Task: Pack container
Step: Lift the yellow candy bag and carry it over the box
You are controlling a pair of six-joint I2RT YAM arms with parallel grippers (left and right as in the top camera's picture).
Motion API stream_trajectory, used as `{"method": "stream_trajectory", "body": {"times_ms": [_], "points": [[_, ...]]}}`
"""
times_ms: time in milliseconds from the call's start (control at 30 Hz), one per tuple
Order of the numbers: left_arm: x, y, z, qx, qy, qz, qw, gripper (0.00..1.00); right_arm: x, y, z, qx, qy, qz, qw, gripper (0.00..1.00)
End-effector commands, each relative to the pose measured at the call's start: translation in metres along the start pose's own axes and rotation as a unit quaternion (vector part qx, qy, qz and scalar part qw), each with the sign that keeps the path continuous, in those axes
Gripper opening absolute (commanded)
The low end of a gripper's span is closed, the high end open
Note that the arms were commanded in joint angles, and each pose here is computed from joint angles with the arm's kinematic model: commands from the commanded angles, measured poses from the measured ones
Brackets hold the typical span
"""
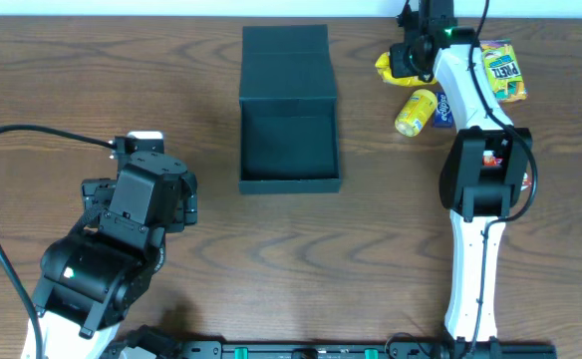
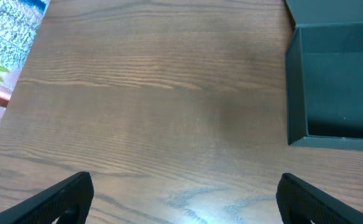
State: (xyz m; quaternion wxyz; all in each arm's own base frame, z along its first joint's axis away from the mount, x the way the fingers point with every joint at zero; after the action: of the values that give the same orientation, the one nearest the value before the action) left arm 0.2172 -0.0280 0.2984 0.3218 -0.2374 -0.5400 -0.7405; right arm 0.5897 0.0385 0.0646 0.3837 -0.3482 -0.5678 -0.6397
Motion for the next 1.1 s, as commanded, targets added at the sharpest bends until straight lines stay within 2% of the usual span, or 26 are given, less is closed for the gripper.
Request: {"method": "stream_trajectory", "body": {"times_ms": [0, 333, 700, 900, 967, 1067], "points": [[0.002, 0.001, 0.001, 0.007, 0.0, -0.001, 1.0, 0.95, -0.038, -0.048, 0.014, 0.003, 0.01, 0.081, 0.997, 0.01], [0.002, 0.001, 0.001, 0.007, 0.0, -0.001, 1.0, 0.95, 0.053, 0.015, 0.061, 0.085, 0.036, -0.026, 0.995, 0.01], [0.002, 0.001, 0.001, 0.007, 0.0, -0.001, 1.0, 0.95, 0.174, 0.034, 0.131, 0.186, 0.07, -0.113, 0.973, 0.01], [0.002, 0.001, 0.001, 0.007, 0.0, -0.001, 1.0, 0.95, 0.219, 0.001, 0.194, 0.339, 0.134, -0.113, 0.924, 0.01], [0.002, 0.001, 0.001, 0.007, 0.0, -0.001, 1.0, 0.95, 0.221, -0.017, 0.213, 0.388, 0.162, -0.096, 0.902, 0.01], [0.002, 0.001, 0.001, 0.007, 0.0, -0.001, 1.0, 0.95, 0.225, -0.05, 0.237, 0.467, 0.222, -0.065, 0.853, 0.01]]}}
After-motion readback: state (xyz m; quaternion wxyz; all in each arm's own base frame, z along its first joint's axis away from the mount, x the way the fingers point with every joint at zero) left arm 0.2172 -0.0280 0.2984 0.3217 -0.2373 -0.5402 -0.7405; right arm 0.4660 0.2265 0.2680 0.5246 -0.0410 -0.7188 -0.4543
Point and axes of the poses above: each gripper's point midway between its finger pads, its own x axis back along the fingers, its own z axis along the line the jaws close on, y = z × x, the point moved 4 cm from there along x, back along the fingers, and after that the axes turned 9 degrees about -x, right-handed, at the moved point
